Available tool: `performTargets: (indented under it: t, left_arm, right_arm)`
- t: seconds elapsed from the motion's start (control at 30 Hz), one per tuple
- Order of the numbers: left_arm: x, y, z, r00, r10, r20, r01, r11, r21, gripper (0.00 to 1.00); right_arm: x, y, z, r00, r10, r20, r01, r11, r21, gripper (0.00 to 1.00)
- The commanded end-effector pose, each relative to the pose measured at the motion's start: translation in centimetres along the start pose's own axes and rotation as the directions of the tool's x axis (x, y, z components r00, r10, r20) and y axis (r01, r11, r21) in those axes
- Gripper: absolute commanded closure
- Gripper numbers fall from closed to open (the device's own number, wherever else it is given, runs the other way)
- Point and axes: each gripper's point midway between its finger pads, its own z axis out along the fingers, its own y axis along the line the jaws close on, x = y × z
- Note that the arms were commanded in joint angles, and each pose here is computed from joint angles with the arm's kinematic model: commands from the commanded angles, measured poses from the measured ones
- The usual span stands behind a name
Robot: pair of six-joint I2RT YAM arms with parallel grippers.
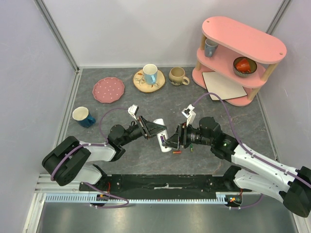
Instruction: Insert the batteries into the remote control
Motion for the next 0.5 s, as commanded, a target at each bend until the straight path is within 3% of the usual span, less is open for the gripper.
performTargets:
  t: [0.0, 0.47]
  left_arm:
    - [-1.3, -10.1, -1.1, 0.987, 0.14, 0.081, -0.161, 0.912, 0.378, 0.98]
    - [-1.1, -10.0, -1.3, 0.987, 0.14, 0.079, -0.159, 0.913, 0.376, 0.98]
  right_arm:
    - [0.1, 0.4, 0.1, 1.0, -0.009, -0.003, 0.009, 1.0, -0.026, 0.33]
    - [-1.0, 0.5, 0.4, 0.997, 0.039, 0.067, -0.037, 0.999, -0.031, 0.34]
